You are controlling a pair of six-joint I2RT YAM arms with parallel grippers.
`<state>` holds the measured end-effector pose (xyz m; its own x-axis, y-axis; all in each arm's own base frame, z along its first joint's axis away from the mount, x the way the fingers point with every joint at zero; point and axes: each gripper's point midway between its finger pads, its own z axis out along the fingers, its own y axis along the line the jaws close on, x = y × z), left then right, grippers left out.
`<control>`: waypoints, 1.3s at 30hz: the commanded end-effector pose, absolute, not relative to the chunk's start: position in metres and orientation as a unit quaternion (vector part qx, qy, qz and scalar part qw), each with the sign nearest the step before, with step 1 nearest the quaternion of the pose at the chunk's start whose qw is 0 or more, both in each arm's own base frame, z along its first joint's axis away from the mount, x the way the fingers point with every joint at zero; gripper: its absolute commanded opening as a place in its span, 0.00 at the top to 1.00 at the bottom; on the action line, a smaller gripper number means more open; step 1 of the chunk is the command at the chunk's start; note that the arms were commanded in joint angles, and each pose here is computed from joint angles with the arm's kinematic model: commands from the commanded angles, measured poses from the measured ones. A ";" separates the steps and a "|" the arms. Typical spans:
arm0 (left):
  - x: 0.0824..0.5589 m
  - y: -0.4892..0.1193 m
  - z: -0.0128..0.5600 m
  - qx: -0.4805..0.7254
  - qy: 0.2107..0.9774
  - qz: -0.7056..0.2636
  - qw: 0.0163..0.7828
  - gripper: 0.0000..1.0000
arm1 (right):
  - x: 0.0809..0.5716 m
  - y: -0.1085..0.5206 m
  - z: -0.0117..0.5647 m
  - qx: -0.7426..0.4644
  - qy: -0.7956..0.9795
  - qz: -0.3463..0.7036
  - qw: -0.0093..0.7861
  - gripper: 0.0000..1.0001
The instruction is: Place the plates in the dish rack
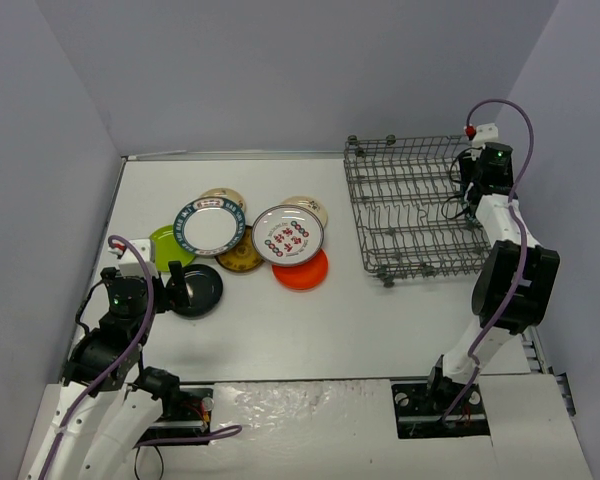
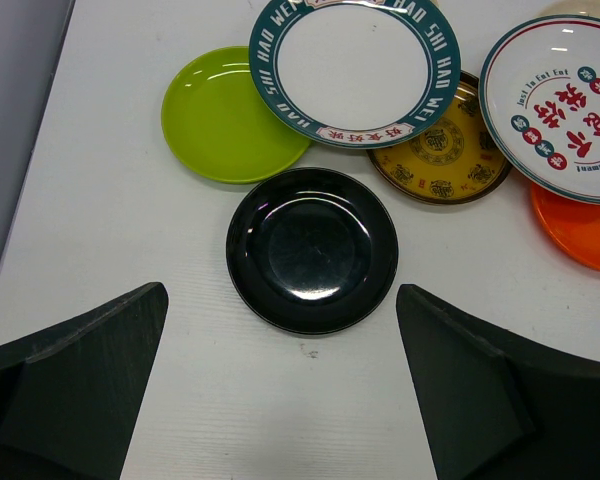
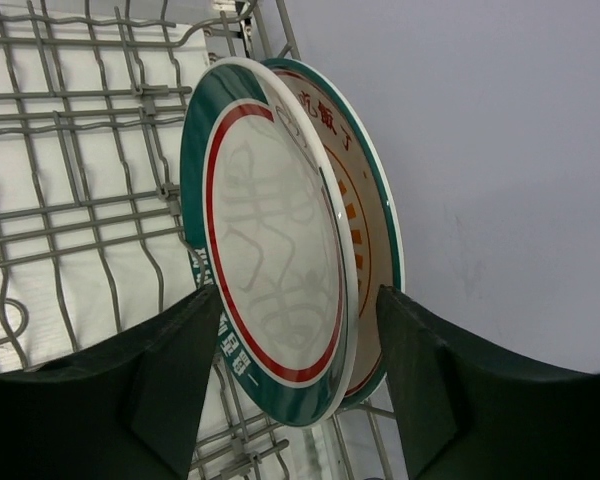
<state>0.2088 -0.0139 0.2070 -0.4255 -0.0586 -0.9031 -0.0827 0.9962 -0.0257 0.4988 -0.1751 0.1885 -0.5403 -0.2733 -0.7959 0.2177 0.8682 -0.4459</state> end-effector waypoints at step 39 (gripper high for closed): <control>0.220 -0.017 0.231 -0.052 0.827 0.002 0.560 0.03 | 0.337 0.293 0.147 0.212 0.776 0.404 0.436 0.23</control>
<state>0.2100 -0.0143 0.2044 -0.4377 -0.0553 -0.8974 -0.0833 0.9963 -0.0207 0.3121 0.2892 0.1340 -0.6445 0.5267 -0.5543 -0.0563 0.6903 0.7213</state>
